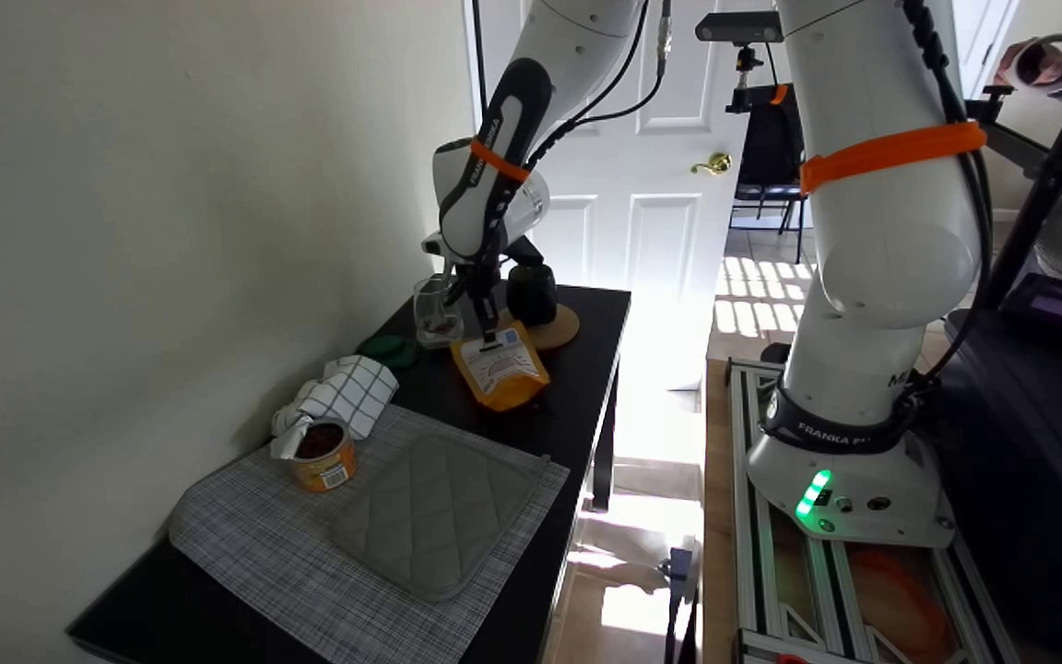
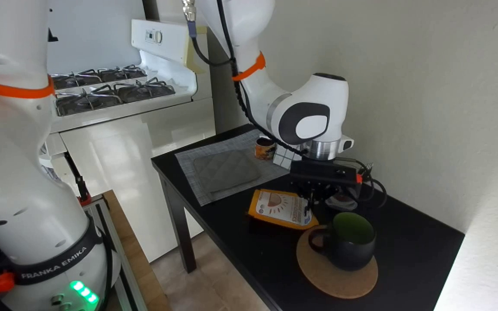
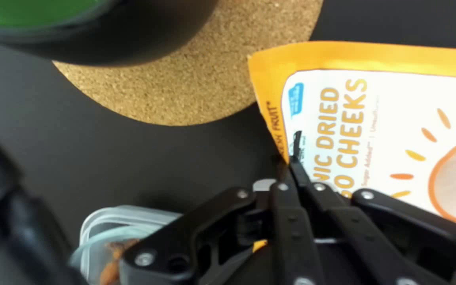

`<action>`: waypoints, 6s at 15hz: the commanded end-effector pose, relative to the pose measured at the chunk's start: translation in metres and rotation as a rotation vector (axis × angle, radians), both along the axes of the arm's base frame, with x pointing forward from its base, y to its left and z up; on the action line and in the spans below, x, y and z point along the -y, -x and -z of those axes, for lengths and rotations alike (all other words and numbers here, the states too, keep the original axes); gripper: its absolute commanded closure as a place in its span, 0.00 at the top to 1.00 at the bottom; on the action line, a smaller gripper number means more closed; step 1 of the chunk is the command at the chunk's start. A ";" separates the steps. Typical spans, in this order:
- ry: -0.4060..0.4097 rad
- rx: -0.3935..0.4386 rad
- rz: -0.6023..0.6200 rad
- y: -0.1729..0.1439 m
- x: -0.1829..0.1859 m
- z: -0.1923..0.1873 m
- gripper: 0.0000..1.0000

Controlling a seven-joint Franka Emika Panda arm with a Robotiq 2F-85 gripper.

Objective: Make the dried mango package stand upright

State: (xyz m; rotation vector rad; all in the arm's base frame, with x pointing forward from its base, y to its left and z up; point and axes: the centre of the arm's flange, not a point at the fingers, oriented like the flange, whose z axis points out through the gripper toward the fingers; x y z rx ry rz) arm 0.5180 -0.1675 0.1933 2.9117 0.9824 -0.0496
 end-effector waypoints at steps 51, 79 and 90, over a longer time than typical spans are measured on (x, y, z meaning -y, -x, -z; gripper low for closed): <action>0.002 0.626 -0.663 0.072 -0.365 -0.143 0.01; 0.099 0.577 -0.978 0.061 -0.441 -0.073 0.01; 0.027 0.641 -1.093 0.055 -0.476 -0.068 0.01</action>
